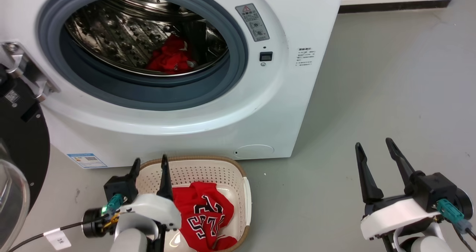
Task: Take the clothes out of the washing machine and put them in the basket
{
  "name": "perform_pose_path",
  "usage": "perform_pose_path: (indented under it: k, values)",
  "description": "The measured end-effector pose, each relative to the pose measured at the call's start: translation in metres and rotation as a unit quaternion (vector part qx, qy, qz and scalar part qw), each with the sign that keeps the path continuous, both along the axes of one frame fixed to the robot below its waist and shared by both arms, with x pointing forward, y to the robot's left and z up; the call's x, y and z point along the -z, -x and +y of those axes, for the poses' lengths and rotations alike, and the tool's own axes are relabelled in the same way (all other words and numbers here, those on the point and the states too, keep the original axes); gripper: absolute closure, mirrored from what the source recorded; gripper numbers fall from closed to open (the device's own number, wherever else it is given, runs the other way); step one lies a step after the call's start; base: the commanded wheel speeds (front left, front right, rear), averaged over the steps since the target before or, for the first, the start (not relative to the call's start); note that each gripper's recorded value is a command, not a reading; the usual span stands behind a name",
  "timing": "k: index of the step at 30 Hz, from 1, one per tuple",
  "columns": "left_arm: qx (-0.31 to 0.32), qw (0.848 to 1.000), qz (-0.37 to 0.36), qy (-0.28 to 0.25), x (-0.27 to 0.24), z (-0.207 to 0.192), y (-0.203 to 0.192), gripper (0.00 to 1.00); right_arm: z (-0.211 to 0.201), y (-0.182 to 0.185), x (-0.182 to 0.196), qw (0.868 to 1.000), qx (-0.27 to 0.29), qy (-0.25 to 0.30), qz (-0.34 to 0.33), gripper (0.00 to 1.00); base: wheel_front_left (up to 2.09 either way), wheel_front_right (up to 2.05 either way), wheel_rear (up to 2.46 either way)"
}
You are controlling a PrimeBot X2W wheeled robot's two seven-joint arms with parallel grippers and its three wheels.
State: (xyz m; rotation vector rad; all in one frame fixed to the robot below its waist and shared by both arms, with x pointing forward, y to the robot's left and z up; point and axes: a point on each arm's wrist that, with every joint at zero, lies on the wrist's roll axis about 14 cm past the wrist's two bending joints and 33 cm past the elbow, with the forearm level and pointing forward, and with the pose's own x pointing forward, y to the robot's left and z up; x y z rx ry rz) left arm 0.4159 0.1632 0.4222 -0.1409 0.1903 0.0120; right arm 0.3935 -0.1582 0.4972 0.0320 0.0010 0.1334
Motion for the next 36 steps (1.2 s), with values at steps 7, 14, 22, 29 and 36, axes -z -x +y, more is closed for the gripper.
perform_pose_path:
  k: [7, 14, 22, 29, 36]
  values:
    - [0.012, 0.998, -0.064, -0.022, -0.04, -0.008, -0.01, 0.0, 0.002, 0.001, -0.002, 1.0, -0.003, 0.0, 0.0, 0.0, 0.0, 0.0, 0.0]
    - [0.027, 0.992, -0.118, -0.045, -0.073, -0.018, -0.033, 0.0, 0.001, 0.0, -0.001, 1.0, -0.002, -0.003, 0.001, 0.0, 0.0, 0.0, 0.0]
    - [0.036, 0.989, -0.132, -0.064, -0.081, -0.021, -0.076, 0.0, -0.001, -0.007, 0.01, 1.0, 0.002, -0.007, 0.013, 0.0, 0.0, 0.0, 0.0]
    - [0.064, 0.989, -0.101, -0.082, -0.056, -0.028, -0.121, 0.0, -0.002, -0.017, 0.03, 0.999, 0.004, -0.011, 0.036, 0.0, 0.0, 0.0, 0.0]
    - [0.085, 0.988, -0.068, -0.111, -0.026, -0.032, -0.17, 0.0, -0.005, -0.028, 0.053, 0.998, 0.009, -0.019, 0.059, 0.0, 0.0, 0.0, 0.0]
